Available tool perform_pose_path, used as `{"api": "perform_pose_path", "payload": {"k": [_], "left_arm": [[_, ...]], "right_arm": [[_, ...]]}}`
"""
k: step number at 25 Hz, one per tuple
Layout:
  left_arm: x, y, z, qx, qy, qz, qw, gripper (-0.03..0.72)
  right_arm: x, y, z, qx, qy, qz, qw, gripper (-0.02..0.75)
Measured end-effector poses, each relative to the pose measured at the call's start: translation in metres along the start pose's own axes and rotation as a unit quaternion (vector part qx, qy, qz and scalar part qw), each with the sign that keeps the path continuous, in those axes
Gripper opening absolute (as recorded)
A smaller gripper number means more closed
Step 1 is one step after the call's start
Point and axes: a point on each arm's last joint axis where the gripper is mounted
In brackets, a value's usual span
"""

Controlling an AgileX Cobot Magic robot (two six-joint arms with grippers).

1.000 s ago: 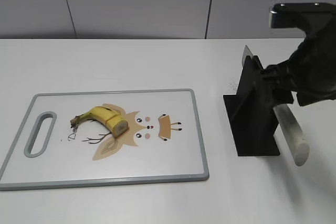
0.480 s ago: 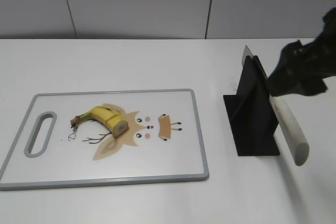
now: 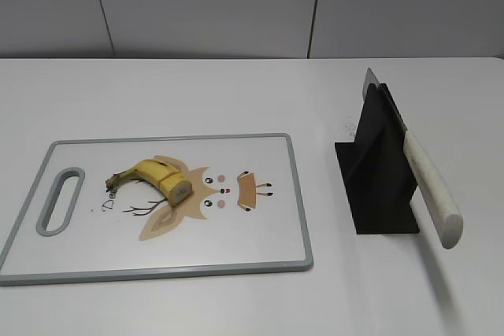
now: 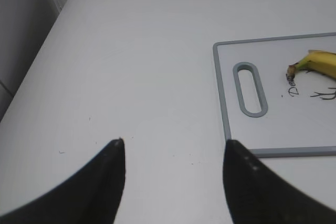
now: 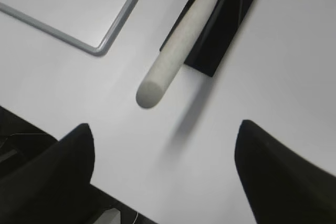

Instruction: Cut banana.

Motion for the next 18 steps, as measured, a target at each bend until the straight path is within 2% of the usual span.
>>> {"api": "perform_pose_path", "payload": {"k": [5, 10, 15, 18], "left_arm": [[0.0, 0.0, 0.0, 0.0, 0.0, 0.0, 1.0, 0.558], [0.0, 0.0, 0.0, 0.0, 0.0, 0.0, 1.0, 0.558], [0.0, 0.0, 0.0, 0.0, 0.0, 0.0, 1.0, 0.558], [0.0, 0.0, 0.0, 0.0, 0.0, 0.0, 1.0, 0.558]], "right_arm": [[0.005, 0.018, -0.033, -0.012, 0.013, 0.001, 1.0, 0.623], [0.008, 0.041, -0.048, -0.074, 0.018, -0.006, 0.997, 0.605], [0.01, 0.051, -0.067, -0.078, 0.033, -0.007, 0.996, 0.593], [0.011, 0.056, -0.075, -0.102, 0.038, -0.011, 0.994, 0.593]]}}
Point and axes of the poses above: a point on each arm's last joint axis where the gripper is mounted, y pointing back along that axis away from the gripper, x along the wrist's bending axis when the last joint is at zero, z = x × y, and after that the axes turned 7 degrees about y, right-handed
